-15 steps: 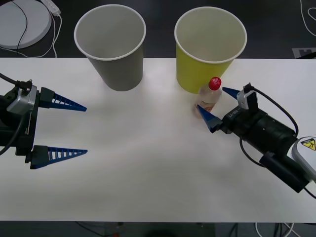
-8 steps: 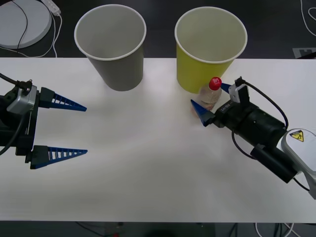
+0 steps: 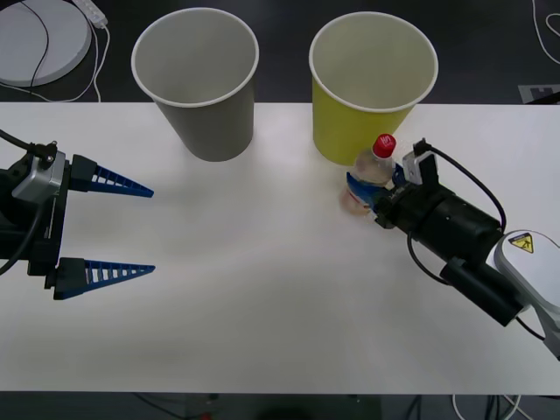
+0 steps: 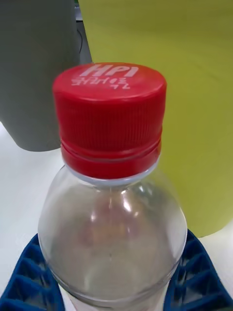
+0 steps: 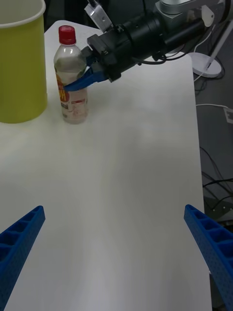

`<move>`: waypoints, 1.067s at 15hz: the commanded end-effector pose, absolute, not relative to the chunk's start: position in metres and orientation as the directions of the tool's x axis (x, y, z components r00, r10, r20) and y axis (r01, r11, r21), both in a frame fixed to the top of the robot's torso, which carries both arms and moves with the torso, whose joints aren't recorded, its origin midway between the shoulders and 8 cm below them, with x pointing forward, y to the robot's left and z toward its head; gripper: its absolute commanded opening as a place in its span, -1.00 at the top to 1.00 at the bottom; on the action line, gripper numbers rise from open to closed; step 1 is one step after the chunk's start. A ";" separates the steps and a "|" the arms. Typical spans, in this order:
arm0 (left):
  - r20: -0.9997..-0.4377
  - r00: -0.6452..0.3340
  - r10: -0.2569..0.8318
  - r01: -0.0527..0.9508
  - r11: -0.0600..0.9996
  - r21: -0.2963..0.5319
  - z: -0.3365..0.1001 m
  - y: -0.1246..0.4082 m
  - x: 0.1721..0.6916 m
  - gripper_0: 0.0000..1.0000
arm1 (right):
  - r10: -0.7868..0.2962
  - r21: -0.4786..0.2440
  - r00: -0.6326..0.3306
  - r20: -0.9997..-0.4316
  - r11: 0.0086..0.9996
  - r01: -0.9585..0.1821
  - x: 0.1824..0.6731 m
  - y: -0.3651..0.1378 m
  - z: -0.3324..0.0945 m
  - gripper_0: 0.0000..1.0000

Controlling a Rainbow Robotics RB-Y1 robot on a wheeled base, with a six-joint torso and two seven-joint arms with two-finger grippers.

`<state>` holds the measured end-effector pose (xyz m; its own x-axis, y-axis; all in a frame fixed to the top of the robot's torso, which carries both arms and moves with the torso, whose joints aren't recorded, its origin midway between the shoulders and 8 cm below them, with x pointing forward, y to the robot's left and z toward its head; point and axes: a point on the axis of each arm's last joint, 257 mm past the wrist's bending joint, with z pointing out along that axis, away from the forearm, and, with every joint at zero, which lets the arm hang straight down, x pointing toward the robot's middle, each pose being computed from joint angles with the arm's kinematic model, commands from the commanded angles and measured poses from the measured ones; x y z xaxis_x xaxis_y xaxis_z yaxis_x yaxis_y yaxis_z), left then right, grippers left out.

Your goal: Put the can into the green bin and the plastic bottle into the gray bin

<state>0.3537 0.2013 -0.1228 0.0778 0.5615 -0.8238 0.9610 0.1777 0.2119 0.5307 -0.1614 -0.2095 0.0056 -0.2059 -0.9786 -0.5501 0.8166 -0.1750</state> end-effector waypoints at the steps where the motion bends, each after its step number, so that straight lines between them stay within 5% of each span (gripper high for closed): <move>1: -0.824 0.078 0.561 0.961 0.178 0.212 -0.123 0.201 0.354 -1.00 | -0.200 -0.171 0.007 -0.980 0.817 -0.551 0.530 -0.161 -0.208 1.00; 9: -0.824 0.078 0.561 0.961 0.178 0.212 -0.123 0.201 0.354 -1.00 | -0.125 -0.083 -0.028 -0.992 0.795 -0.602 0.481 -0.173 -0.189 1.00; 16: -0.824 0.078 0.561 0.961 0.178 0.212 -0.123 0.201 0.354 -1.00 | -0.150 -0.057 -0.060 -0.987 0.669 -0.741 0.438 -0.194 -0.152 1.00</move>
<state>0.3537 0.2013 -0.1228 0.0778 0.5615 -0.8238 0.9610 0.1777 0.2119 0.4435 -0.1938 -0.1579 -0.0560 -0.1410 -0.9884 -0.7262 0.6851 -0.0566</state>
